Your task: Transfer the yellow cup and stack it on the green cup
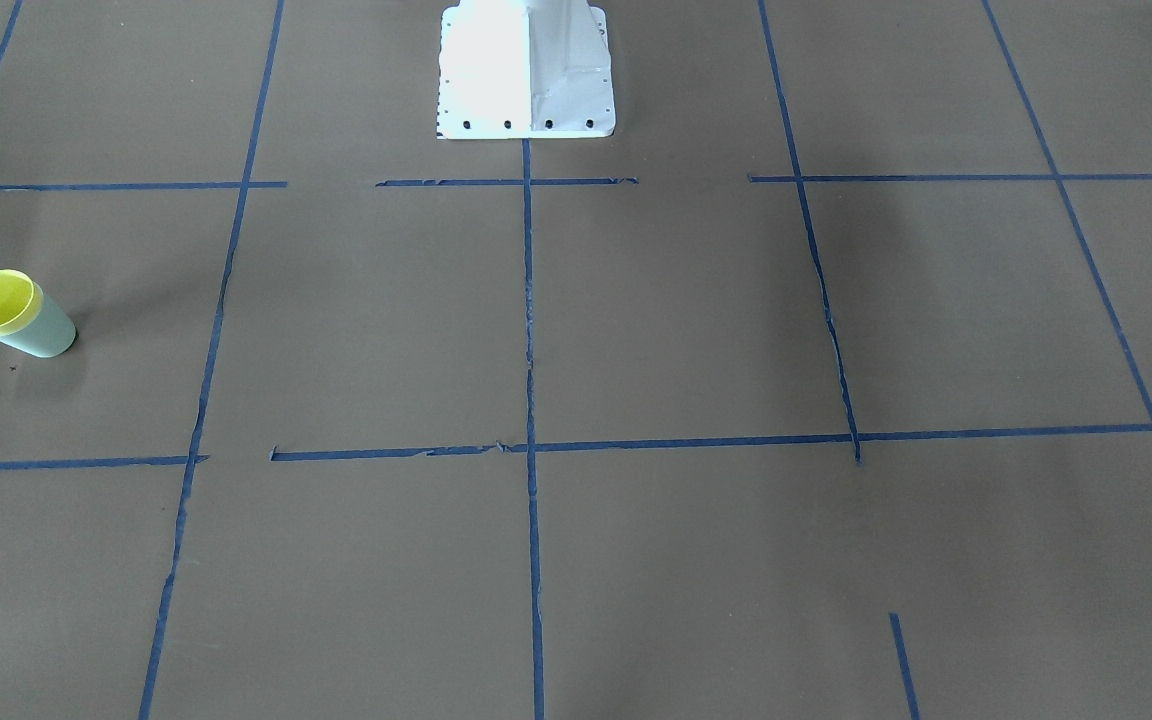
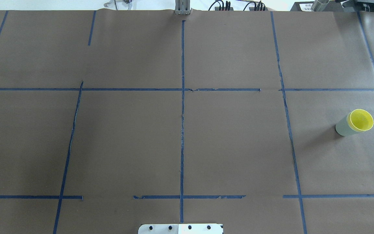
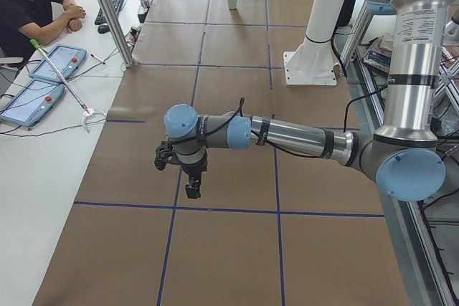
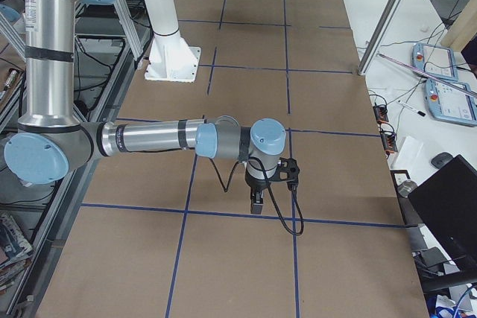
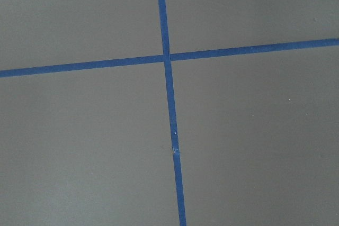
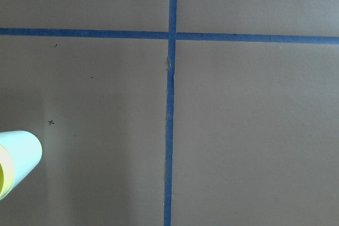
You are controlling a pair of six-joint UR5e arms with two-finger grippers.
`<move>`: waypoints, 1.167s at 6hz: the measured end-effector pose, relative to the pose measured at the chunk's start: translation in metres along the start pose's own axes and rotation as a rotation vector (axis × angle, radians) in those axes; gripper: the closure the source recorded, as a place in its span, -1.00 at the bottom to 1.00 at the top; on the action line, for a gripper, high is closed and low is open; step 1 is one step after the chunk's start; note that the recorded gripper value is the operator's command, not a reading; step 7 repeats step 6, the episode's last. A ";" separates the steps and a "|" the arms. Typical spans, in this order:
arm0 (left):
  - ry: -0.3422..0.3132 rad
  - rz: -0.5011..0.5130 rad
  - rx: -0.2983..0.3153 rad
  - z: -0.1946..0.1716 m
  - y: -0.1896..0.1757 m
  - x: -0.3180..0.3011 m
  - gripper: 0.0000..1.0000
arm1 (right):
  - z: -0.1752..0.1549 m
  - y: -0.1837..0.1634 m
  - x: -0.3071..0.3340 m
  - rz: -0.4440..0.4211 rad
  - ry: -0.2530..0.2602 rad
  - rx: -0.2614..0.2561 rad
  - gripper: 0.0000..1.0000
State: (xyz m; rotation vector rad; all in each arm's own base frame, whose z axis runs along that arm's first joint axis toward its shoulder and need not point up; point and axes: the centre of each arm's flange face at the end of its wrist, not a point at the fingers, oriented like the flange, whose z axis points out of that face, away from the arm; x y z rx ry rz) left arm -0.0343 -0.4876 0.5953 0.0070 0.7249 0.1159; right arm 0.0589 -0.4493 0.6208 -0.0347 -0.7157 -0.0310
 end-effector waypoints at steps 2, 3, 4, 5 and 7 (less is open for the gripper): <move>0.021 -0.001 -0.003 0.002 0.026 0.002 -1.00 | 0.000 0.000 0.000 0.001 -0.001 0.000 -1.00; 0.042 -0.010 -0.011 0.005 0.032 0.001 -1.00 | 0.000 0.000 0.000 0.002 -0.001 -0.001 -1.00; 0.049 -0.017 -0.017 0.006 0.035 0.000 -1.00 | 0.001 0.000 0.000 0.002 -0.001 -0.001 -1.00; 0.050 -0.022 -0.023 0.008 0.038 -0.001 -1.00 | 0.001 0.000 0.000 0.003 -0.001 -0.001 -1.00; 0.051 -0.022 -0.024 0.008 0.040 -0.001 -1.00 | 0.001 0.000 0.000 0.003 -0.001 -0.001 -1.00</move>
